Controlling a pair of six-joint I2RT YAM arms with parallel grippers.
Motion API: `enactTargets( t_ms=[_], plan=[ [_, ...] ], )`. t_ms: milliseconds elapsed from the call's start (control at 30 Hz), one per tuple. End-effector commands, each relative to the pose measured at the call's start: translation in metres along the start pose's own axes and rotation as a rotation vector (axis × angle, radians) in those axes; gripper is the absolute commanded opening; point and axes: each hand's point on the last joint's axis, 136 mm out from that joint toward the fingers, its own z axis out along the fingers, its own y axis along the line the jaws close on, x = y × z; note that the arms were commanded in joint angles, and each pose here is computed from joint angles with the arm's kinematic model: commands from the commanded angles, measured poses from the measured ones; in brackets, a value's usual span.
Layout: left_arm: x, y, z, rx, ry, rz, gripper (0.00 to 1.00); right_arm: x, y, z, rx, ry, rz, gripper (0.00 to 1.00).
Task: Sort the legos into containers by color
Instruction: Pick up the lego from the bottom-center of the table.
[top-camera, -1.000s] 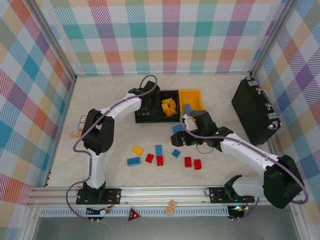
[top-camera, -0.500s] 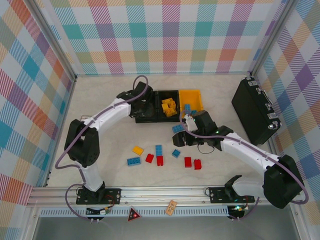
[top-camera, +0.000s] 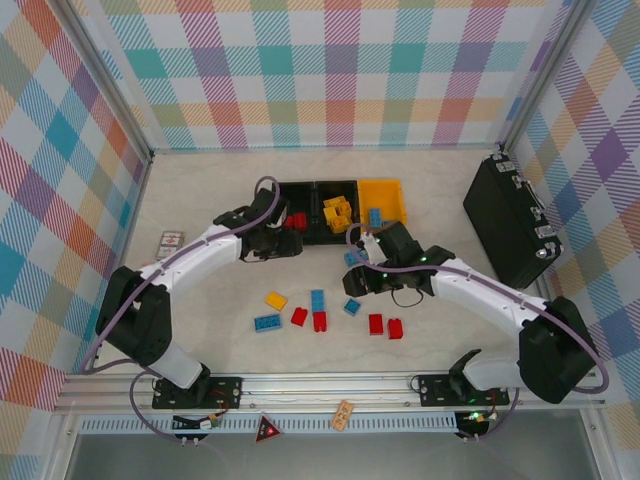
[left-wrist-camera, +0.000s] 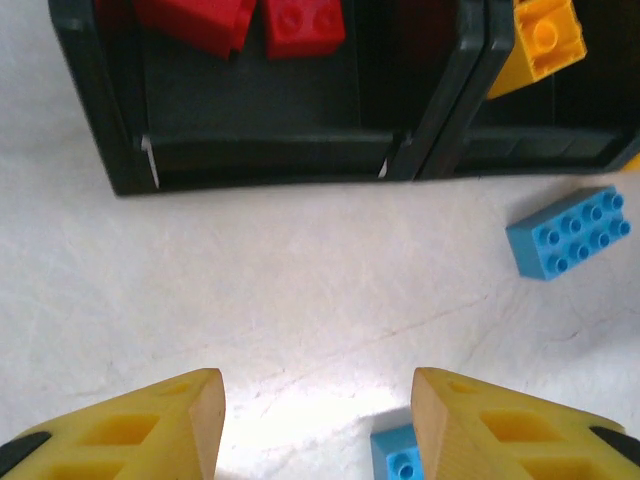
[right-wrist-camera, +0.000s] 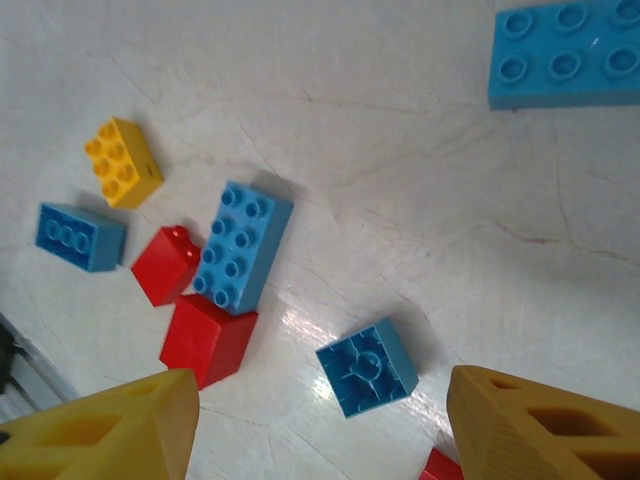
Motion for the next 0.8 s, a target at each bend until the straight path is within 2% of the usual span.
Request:
enactTargets(
  t_ms=[0,300,500,567,667,767],
  plan=[
    [0.012,-0.006,-0.007,0.06,0.002,-0.021,0.52,0.012,-0.003,0.01,0.058,0.067,-0.06,0.67],
    [0.046,0.013,-0.002,0.043,0.045,-0.074,0.52,0.038,-0.015,0.048,0.174,0.176,-0.14,0.66],
    [0.054,0.019,0.0,0.024,0.057,-0.079,0.53,0.05,-0.018,0.064,0.237,0.236,-0.203,0.64],
    [0.054,0.018,0.0,0.032,0.058,-0.085,0.52,0.052,-0.016,0.067,0.238,0.242,-0.212,0.58],
    [0.055,0.016,-0.001,0.045,0.057,-0.09,0.53,0.048,-0.014,0.066,0.239,0.23,-0.218,0.42],
    [0.054,0.013,0.0,0.058,0.057,-0.091,0.52,0.041,-0.013,0.06,0.254,0.203,-0.221,0.33]
  ],
)
